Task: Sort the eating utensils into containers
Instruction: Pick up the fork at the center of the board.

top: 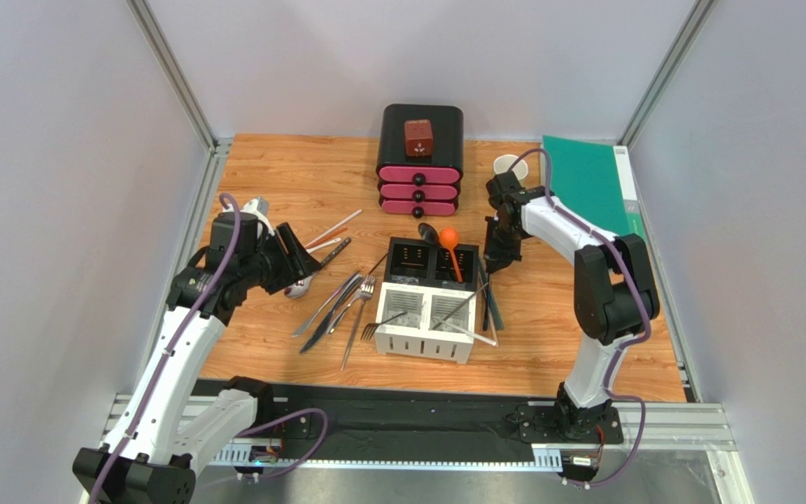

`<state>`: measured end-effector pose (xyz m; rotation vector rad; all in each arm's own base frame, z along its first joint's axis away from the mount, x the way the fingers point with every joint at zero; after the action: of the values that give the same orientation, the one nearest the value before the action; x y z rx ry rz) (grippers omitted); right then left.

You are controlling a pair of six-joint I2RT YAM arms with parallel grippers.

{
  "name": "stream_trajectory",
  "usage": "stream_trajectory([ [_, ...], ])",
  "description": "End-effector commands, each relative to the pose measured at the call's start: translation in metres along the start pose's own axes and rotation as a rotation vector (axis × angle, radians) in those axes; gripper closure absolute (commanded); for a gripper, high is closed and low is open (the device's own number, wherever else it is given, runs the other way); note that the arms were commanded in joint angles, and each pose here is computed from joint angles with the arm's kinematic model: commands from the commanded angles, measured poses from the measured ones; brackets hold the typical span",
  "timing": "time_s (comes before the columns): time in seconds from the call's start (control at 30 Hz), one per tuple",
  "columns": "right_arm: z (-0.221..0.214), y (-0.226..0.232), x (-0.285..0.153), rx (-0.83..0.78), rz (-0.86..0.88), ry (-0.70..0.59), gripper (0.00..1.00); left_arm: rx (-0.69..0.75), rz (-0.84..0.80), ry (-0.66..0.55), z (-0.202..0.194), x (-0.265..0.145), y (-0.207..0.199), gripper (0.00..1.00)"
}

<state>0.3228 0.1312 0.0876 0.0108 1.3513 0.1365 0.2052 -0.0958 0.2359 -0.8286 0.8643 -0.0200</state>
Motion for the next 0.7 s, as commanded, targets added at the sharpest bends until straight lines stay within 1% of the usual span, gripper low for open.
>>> stream_trajectory([
  [0.0,0.01,0.004,-0.04,-0.016,0.023,-0.098,1.0,0.03,-0.049,-0.026,0.003,-0.005,-0.008,0.39],
  [0.03,0.008,0.002,-0.044,-0.018,0.01,-0.092,1.0,0.031,-0.05,-0.028,0.003,-0.005,-0.007,0.39],
  [0.13,0.006,-0.001,-0.06,-0.028,-0.003,-0.125,1.0,0.027,-0.052,-0.034,0.0,-0.007,-0.004,0.39],
  [0.17,0.007,-0.007,-0.065,-0.035,-0.039,-0.144,1.0,0.024,-0.056,-0.039,-0.001,-0.009,-0.003,0.39],
  [0.27,0.005,-0.011,-0.089,-0.053,-0.055,-0.208,1.0,0.02,-0.068,-0.029,-0.004,-0.01,-0.003,0.39],
  [0.3,0.004,-0.012,-0.103,-0.061,-0.052,-0.249,1.0,0.018,-0.068,-0.019,-0.006,-0.009,-0.002,0.39],
  [0.5,-0.008,-0.01,-0.159,-0.086,-0.015,-0.381,1.0,0.025,-0.069,-0.011,-0.01,-0.01,0.002,0.39],
  [0.57,-0.014,-0.011,-0.171,-0.084,-0.016,-0.39,1.0,0.031,-0.074,-0.003,-0.011,-0.01,0.002,0.39],
  [0.67,-0.022,-0.005,-0.191,-0.1,0.013,-0.437,1.0,0.045,-0.083,0.011,-0.011,-0.01,-0.001,0.39],
])
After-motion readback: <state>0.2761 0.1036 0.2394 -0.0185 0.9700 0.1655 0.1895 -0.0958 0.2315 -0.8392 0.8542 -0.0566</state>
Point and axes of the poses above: each gripper's point midway between its finger pads, its own x axis out along the fingers, its own y axis along the line the jaws close on, z = x × y, the point moved 4 cm from there along -x, back along the fingers, and after that the axes turned 14 degrees about -x, right-handed, at the moved point
